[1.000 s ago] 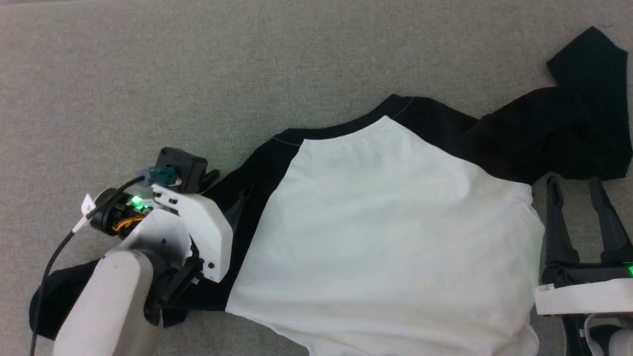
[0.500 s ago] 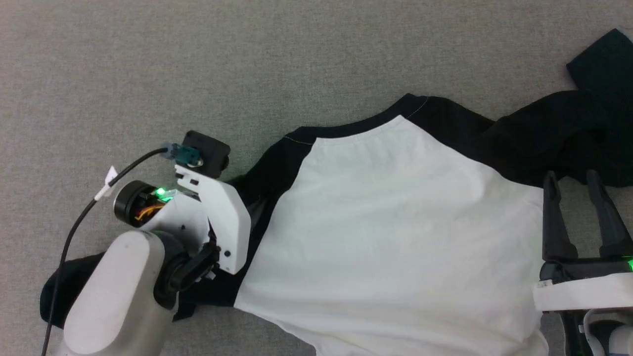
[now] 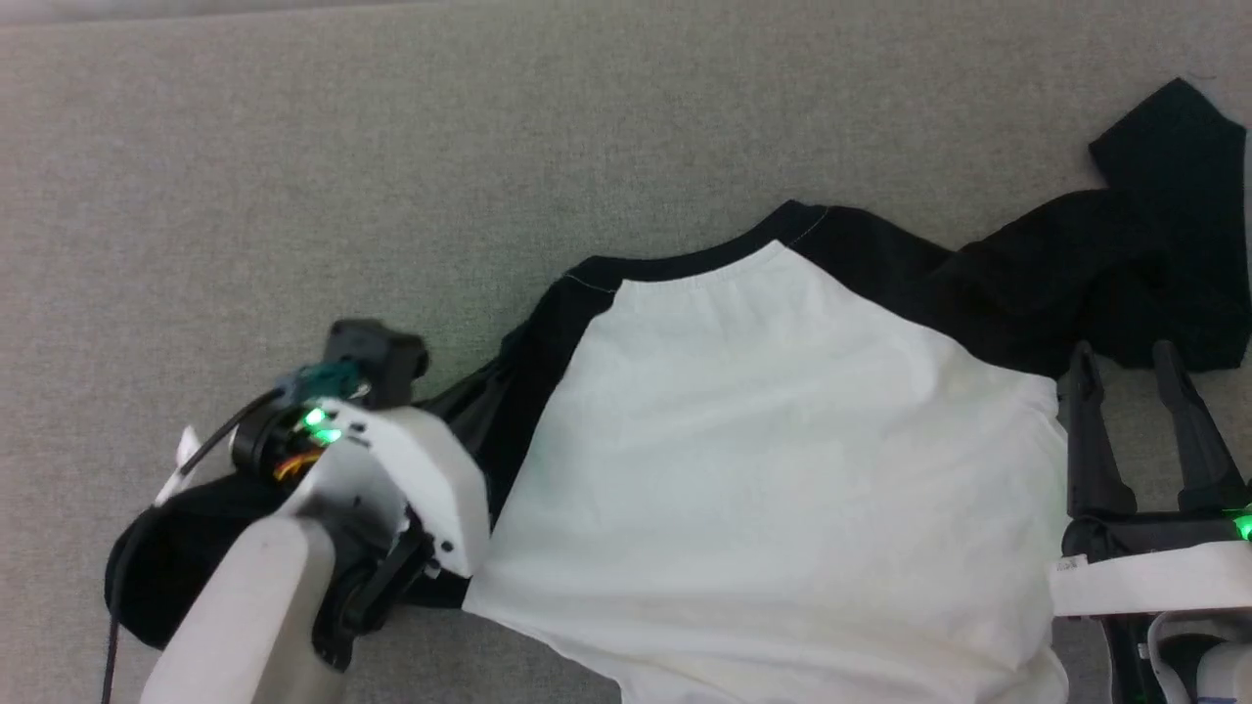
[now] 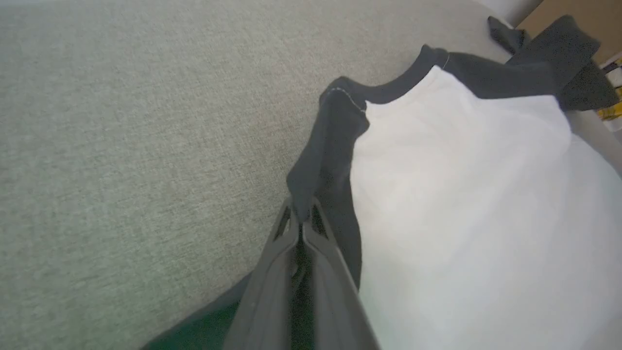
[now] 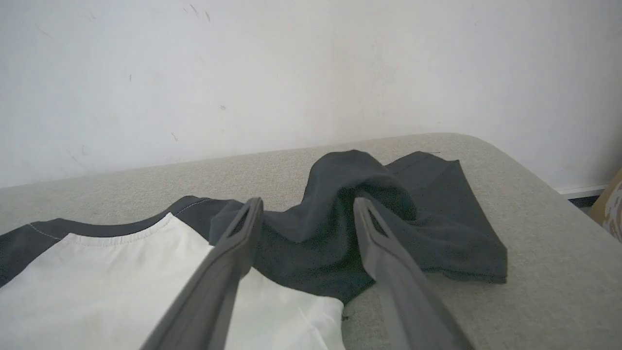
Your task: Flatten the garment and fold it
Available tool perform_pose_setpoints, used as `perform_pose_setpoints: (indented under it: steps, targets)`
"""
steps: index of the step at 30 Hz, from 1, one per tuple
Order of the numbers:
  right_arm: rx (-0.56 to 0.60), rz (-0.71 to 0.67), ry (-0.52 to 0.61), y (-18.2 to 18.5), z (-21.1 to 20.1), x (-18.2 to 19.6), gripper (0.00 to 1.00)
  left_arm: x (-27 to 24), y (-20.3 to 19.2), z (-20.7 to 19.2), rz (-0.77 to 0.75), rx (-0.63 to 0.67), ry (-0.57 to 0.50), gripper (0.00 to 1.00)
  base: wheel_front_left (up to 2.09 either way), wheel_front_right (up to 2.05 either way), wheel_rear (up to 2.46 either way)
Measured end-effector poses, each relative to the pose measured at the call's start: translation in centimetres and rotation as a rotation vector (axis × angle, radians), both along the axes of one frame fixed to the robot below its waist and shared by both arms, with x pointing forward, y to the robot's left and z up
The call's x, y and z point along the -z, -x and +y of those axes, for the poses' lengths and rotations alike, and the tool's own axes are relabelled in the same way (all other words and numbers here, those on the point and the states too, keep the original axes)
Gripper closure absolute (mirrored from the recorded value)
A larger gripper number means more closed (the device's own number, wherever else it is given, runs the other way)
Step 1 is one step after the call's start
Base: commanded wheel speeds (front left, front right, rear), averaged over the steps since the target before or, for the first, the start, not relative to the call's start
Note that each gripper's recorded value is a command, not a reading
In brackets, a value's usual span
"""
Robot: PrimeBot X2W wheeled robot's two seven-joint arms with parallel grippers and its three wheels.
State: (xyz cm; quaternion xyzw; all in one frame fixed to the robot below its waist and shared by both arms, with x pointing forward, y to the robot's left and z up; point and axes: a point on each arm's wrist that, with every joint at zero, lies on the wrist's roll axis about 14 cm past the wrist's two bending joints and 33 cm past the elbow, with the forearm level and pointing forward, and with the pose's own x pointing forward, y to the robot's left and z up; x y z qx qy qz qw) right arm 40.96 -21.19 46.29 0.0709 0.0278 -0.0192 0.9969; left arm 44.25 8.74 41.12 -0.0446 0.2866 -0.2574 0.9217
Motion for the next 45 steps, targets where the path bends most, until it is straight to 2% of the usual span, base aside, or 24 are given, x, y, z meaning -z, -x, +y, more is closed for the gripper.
perform_pose_setpoints:
  steps: [4,8,13,17,21,23,25,30,33,35,40,41,43,45]
  targets:
    - [-0.018,-0.034,-0.002,-0.1,0.6,-1.2,0.0,-2.0,0.8,2.6,-0.074,-0.137,0.031,1.0,0.0,0.0,0.0]
    - [-0.071,-0.046,0.012,-0.7,2.2,-2.2,0.0,-2.7,2.8,6.4,-0.085,-0.253,-0.012,1.0,0.0,0.0,0.0]
    - [-0.221,-0.063,0.025,-3.2,6.8,-4.3,0.0,-3.5,4.5,7.3,-0.079,-0.272,-0.007,1.0,0.0,0.0,0.0]
    - [-0.371,-0.009,0.069,-5.9,9.8,-5.3,0.0,-3.5,4.7,6.4,-0.07,-0.245,0.014,1.0,0.0,0.0,0.0]
    - [-0.47,0.134,0.156,-9.0,10.5,-4.6,0.0,-3.7,3.4,5.1,-0.086,-0.207,0.037,1.0,0.0,0.0,0.0]
    - [-0.52,0.262,0.26,-9.9,10.3,-2.7,0.0,-3.7,2.7,4.6,-0.098,-0.185,0.038,1.0,0.0,0.0,0.0]
    - [-0.547,0.371,0.301,-10.8,10.1,-0.9,0.0,-3.6,1.9,4.3,-0.104,-0.171,0.041,1.0,0.0,0.0,0.0]
    - [-0.679,0.634,0.432,-10.7,10.4,4.1,0.0,-2.7,0.7,3.7,-0.102,-0.147,0.049,1.0,0.0,0.0,0.0]
    - [-0.765,0.746,0.499,-10.0,10.8,6.6,0.0,-1.8,0.4,3.7,-0.082,-0.152,0.05,1.0,0.0,0.0,0.0]
    - [-0.809,0.784,0.534,-9.9,11.2,7.6,0.0,-1.3,0.5,4.0,-0.072,-0.159,0.047,1.0,0.0,0.0,0.0]
    - [-0.876,0.775,0.59,-11.1,12.7,8.4,0.0,-0.2,0.9,5.2,-0.044,-0.197,0.027,1.0,0.0,0.0,0.0]
    - [-0.885,0.778,0.589,-11.2,12.9,8.7,0.27,-0.1,1.0,5.4,-0.041,-0.203,0.025,1.0,0.0,0.0,0.0]
    - [-0.895,0.775,0.57,-11.5,13.3,9.0,1.0,0.0,1.1,5.7,-0.038,-0.209,0.022,1.0,0.0,0.0,0.0]
    - [-0.909,0.754,0.553,-11.5,14.0,8.9,1.0,0.0,1.2,5.9,-0.039,-0.218,0.019,1.0,0.0,0.0,0.0]
